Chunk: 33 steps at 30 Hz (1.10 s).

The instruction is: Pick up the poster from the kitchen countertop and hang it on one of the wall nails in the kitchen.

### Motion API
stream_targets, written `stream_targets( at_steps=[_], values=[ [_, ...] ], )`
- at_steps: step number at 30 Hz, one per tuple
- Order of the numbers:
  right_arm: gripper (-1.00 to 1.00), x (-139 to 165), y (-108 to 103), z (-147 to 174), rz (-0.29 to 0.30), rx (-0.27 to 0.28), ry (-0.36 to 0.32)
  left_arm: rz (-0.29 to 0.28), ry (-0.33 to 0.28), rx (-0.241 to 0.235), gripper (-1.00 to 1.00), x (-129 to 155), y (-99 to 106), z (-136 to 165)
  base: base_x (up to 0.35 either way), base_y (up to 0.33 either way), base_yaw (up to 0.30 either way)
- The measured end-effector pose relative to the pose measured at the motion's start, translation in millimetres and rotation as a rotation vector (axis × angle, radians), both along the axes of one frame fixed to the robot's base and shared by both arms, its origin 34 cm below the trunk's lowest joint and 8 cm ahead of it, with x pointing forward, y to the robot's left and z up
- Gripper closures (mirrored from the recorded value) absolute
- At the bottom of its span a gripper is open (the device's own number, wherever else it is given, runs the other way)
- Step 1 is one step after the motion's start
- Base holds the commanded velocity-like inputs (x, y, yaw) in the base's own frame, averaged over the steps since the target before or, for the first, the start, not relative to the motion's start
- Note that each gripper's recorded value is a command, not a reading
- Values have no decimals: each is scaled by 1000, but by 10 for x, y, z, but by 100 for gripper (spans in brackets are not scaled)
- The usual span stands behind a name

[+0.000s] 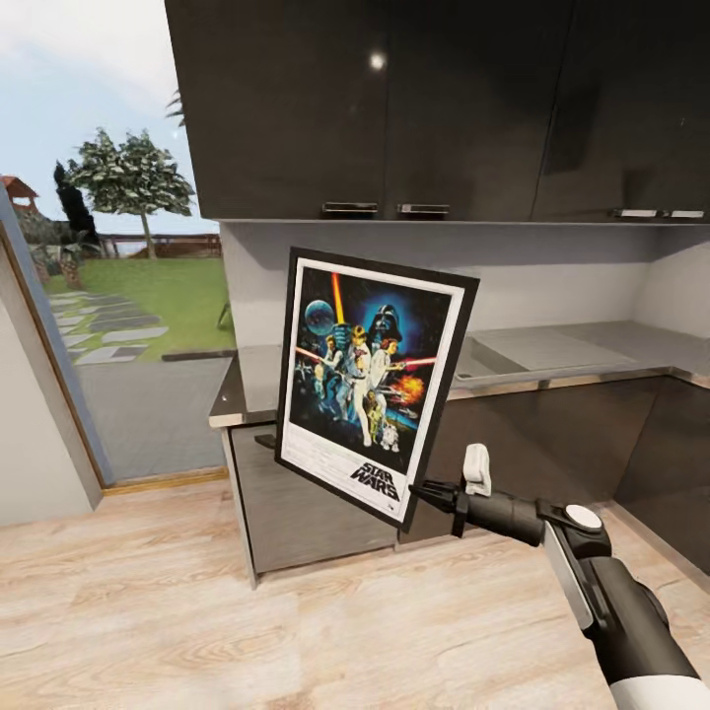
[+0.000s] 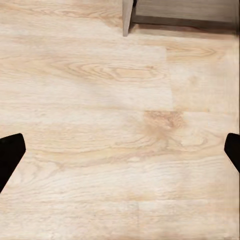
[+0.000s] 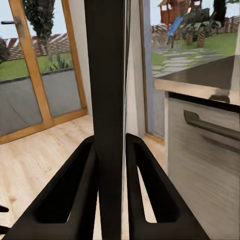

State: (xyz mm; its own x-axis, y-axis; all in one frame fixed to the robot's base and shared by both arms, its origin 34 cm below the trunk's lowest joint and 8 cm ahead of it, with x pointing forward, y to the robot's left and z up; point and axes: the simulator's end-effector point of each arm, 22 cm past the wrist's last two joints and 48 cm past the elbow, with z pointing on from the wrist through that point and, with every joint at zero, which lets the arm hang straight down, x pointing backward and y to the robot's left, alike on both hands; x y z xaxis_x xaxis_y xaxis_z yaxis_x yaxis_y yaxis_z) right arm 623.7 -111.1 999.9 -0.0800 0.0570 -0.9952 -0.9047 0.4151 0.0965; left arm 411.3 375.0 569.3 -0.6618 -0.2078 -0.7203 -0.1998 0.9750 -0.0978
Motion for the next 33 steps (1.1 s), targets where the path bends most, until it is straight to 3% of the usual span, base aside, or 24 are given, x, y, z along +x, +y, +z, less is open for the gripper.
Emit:
stream_targets(
  at_steps=[6, 17, 33],
  values=[
    [100, -31, 2, -52, 2, -1, 13, -49, -7, -26, -100, 3, -18, 19, -1, 0, 172],
    [100, -36, 4, -74, 3, 0, 20, -56, -9, -30, -100, 7, -26, 23, 0, 0, 64],
    [100, -28, 8, 177, 3, 1, 24, -59, -5, -30, -100, 8, -37, 280, 0, 0, 0]
  ],
)
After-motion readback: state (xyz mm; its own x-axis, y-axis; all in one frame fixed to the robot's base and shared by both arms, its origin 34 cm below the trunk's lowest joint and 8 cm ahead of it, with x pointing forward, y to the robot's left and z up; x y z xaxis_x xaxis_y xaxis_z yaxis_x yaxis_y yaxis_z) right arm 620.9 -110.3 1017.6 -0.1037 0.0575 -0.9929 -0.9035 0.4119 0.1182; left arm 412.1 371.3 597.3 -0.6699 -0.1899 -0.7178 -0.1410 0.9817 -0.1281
